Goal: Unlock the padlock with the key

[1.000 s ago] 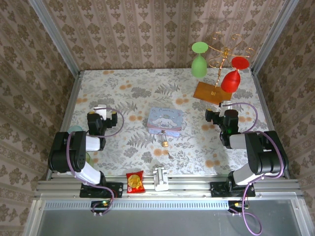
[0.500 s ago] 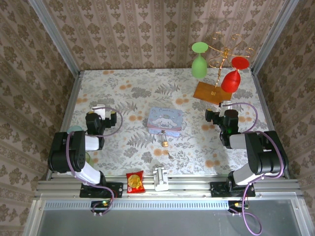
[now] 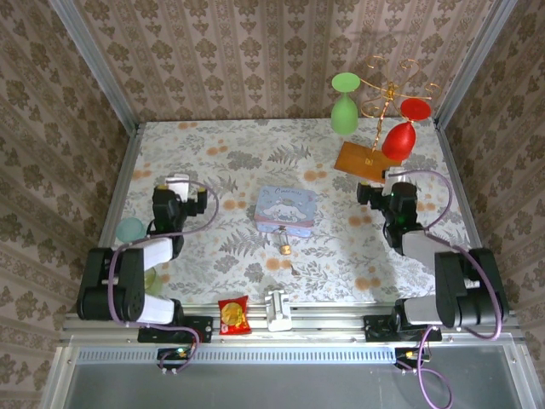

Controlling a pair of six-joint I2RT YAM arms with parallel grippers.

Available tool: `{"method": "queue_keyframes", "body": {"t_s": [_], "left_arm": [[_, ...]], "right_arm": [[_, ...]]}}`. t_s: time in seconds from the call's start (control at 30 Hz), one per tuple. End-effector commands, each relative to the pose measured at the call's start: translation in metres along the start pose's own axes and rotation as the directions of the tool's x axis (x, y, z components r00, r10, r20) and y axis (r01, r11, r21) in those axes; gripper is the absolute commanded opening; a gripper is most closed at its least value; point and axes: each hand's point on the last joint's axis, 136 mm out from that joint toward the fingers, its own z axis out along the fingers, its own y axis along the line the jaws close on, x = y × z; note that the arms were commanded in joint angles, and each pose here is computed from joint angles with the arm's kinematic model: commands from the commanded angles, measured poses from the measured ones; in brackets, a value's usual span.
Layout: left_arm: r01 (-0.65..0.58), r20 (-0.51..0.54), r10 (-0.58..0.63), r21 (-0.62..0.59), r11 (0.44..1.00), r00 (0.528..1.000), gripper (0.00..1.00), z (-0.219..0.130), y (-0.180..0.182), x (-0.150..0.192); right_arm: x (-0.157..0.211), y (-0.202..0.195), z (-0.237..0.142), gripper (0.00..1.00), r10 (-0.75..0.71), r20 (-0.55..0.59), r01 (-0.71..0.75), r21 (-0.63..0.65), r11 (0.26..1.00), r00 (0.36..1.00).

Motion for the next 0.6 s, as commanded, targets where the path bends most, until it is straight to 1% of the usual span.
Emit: {"method": "queue_keyframes", "body": {"t_s": [0.0,0.1,0.17,0.2,0.27,0.37,0.4,0.43,0.5,0.53,0.57], "left_arm": [[0.038,0.083,-0.039,0.014,0.999,0.996,1.00,-0.010,-0.002,-0.041],[0.109,0.074,-0.112,0.051,0.993,0.991,1.00,-0.018,-0.016,-0.052],[0.184,0.050,-0.192,0.129,0.974,0.980,1.00,-0.025,-0.035,-0.055],[0.245,0.023,-0.255,0.198,0.949,0.967,1.00,-0.030,-0.048,-0.057],[0.333,-0.040,-0.338,0.313,0.889,0.940,1.00,-0.041,-0.074,-0.059],[0.432,-0.122,-0.420,0.396,0.810,0.899,1.00,-0.060,-0.108,-0.053],[0.439,-0.157,-0.413,0.422,0.793,0.897,1.00,-0.069,-0.123,-0.049],[0.422,-0.190,-0.377,0.436,0.795,0.907,1.00,-0.076,-0.138,-0.044],[0.338,-0.255,-0.243,0.456,0.823,0.936,1.00,-0.097,-0.174,-0.029],[0.329,-0.280,-0.218,0.452,0.829,0.935,1.00,-0.103,-0.183,-0.023],[0.347,-0.305,-0.220,0.469,0.812,0.927,1.00,-0.111,-0.194,-0.018]], "right_arm": [[-0.009,0.010,-0.010,1.00,-0.001,-0.037,0.001,-0.024,1.000,0.999],[-0.014,0.020,-0.020,1.00,0.047,-0.064,-0.050,-0.044,0.998,0.997],[-0.014,0.029,-0.030,1.00,0.107,-0.085,-0.113,-0.076,0.991,0.991],[-0.011,0.035,-0.035,1.00,0.135,-0.110,-0.146,-0.095,0.985,0.985],[-0.003,0.045,-0.046,1.00,0.196,-0.170,-0.218,-0.117,0.969,0.966],[0.012,0.067,-0.062,0.98,0.230,-0.254,-0.277,-0.168,0.946,0.939],[0.018,0.079,-0.069,0.95,0.224,-0.287,-0.286,-0.196,0.938,0.931],[0.024,0.090,-0.075,0.93,0.212,-0.321,-0.293,-0.229,0.928,0.923],[0.043,0.113,-0.089,0.88,0.178,-0.410,-0.302,-0.260,0.917,0.895],[0.053,0.121,-0.096,0.85,0.152,-0.448,-0.295,-0.271,0.916,0.881],[0.064,0.130,-0.104,0.82,0.134,-0.484,-0.296,-0.276,0.914,0.865]]}}
